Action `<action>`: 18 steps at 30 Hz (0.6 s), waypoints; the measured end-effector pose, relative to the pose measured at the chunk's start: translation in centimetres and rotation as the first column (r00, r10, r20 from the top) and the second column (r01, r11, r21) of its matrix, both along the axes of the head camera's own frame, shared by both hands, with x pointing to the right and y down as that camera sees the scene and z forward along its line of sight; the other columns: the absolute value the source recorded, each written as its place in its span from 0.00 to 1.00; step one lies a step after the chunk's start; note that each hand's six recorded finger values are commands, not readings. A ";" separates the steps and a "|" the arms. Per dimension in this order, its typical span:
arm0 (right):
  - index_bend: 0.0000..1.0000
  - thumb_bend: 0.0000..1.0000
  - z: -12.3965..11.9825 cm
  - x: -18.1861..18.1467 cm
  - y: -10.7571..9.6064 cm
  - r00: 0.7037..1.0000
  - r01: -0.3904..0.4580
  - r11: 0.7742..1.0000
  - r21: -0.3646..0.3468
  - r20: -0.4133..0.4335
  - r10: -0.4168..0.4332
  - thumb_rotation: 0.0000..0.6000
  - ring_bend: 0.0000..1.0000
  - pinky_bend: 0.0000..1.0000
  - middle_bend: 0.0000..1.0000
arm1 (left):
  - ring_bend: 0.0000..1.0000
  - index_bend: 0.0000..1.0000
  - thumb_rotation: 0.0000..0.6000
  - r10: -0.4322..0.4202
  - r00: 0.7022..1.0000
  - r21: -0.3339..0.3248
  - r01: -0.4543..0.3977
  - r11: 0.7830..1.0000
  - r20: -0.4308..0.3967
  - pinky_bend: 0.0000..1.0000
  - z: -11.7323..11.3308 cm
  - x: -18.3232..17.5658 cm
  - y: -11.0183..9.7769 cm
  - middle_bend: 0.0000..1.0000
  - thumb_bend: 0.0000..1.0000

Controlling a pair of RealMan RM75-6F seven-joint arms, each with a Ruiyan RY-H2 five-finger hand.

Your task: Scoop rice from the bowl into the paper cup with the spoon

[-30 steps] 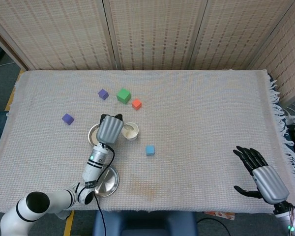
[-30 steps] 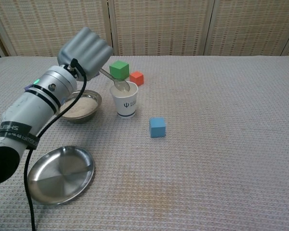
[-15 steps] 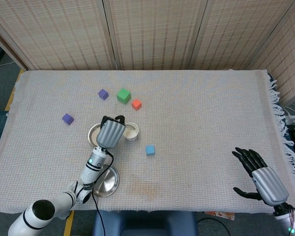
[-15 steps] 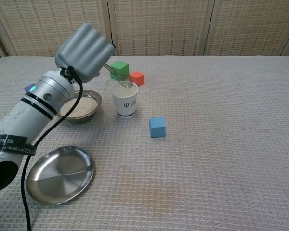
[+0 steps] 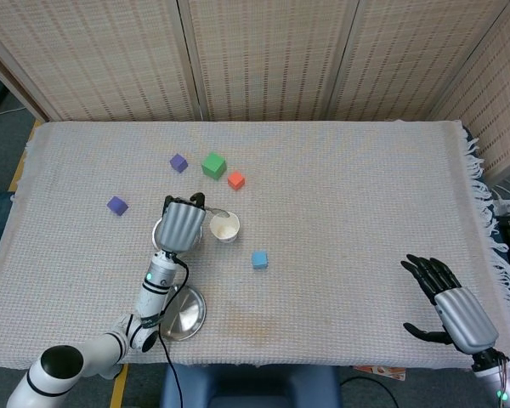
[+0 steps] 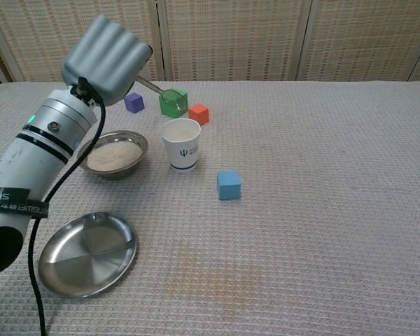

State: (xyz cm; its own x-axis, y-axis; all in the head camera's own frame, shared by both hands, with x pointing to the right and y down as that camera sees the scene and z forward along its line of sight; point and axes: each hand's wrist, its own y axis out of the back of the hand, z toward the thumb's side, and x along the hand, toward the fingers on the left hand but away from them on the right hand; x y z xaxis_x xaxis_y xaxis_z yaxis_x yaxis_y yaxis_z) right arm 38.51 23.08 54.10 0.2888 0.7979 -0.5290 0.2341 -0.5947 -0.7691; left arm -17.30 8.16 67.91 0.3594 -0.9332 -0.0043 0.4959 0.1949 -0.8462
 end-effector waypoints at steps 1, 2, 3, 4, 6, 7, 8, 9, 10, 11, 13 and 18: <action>0.00 0.07 0.0 0.0 0.0 1.000 -0.001 1.000 -0.001 -0.001 0.001 1.00 0.00 0.00 0.00 | 1.00 0.65 1.00 -0.018 1.000 -0.034 0.017 0.999 -0.021 1.00 -0.1 -0.3 0.1 1.00 0.37; 0.00 0.07 0.0 0.0 0.0 1.000 -0.001 1.000 -0.001 -0.001 0.001 1.00 0.00 0.00 0.00 | 1.00 0.65 1.00 -0.032 0.999 -0.065 0.029 0.997 -0.039 1.00 -0.1 -0.5 0.3 1.00 0.37; 0.00 0.07 0.1 -0.1 0.0 1.000 0.001 1.000 -0.002 -0.001 -0.001 1.00 0.00 0.00 0.00 | 1.00 0.65 1.00 -0.047 0.997 -0.099 0.041 0.994 -0.057 1.00 -0.2 -0.7 0.4 1.00 0.37; 0.00 0.07 0.1 -0.1 0.0 1.000 0.002 1.000 -0.002 -0.001 -0.002 1.00 0.00 0.00 0.00 | 1.00 0.65 1.00 -0.069 0.994 -0.150 0.056 0.987 -0.082 1.00 -0.4 -0.9 0.7 1.00 0.37; 0.00 0.07 0.1 -0.2 0.1 1.000 0.004 1.000 -0.002 -0.004 -0.004 1.00 0.00 0.00 0.00 | 1.00 0.65 1.00 -0.103 0.988 -0.232 0.073 0.970 -0.117 1.00 -0.8 -1.3 1.1 1.00 0.37; 0.00 0.07 0.1 -0.3 0.1 1.000 0.005 1.000 -0.003 -0.004 -0.005 1.00 0.00 0.00 0.00 | 1.00 0.65 1.00 -0.126 0.983 -0.288 0.082 0.954 -0.137 1.00 -1.2 -1.7 1.5 1.00 0.37; 0.00 0.07 0.1 -0.3 0.1 1.000 0.005 1.000 -0.004 -0.005 -0.005 1.00 0.00 0.00 0.00 | 1.00 0.65 1.00 -0.143 0.978 -0.330 0.087 0.940 -0.150 1.00 -1.5 -1.9 1.7 1.00 0.37; 0.00 0.07 0.1 -0.4 0.2 1.000 0.006 1.000 -0.005 -0.007 -0.006 1.00 0.00 0.00 0.00 | 1.00 0.65 1.00 -0.161 0.974 -0.371 0.092 0.924 -0.160 1.00 -1.8 -2.3 2.0 1.00 0.37; 0.00 0.07 0.1 -0.4 0.2 1.000 0.006 1.000 -0.005 -0.007 -0.006 1.00 0.00 0.00 0.00 | 1.00 0.65 1.00 -0.185 0.968 -0.424 0.099 0.900 -0.167 1.00 -2.3 -2.8 2.4 1.00 0.37; 0.00 0.07 0.1 -0.4 0.3 1.000 0.006 1.000 -0.005 -0.007 -0.006 1.00 0.00 0.00 0.00 | 1.00 0.65 1.00 -0.203 0.964 -0.462 0.104 0.881 -0.169 1.00 -2.6 -3.3 2.7 1.00 0.37; 0.00 0.07 0.1 -0.5 0.4 1.000 0.007 1.000 -0.005 -0.007 -0.007 1.00 0.00 0.00 0.00 | 1.00 0.65 1.00 -0.245 0.956 -0.548 0.120 0.828 -0.162 1.00 -3.0 -4.5 3.6 1.00 0.37; 0.00 0.07 0.4 -0.8 0.5 1.000 0.012 1.000 -0.018 -0.005 -0.012 1.00 0.00 0.00 0.00 | 1.00 0.65 1.00 -0.307 0.946 -0.721 0.142 0.679 -0.103 1.00 -3.0 -6.8 6.5 1.00 0.37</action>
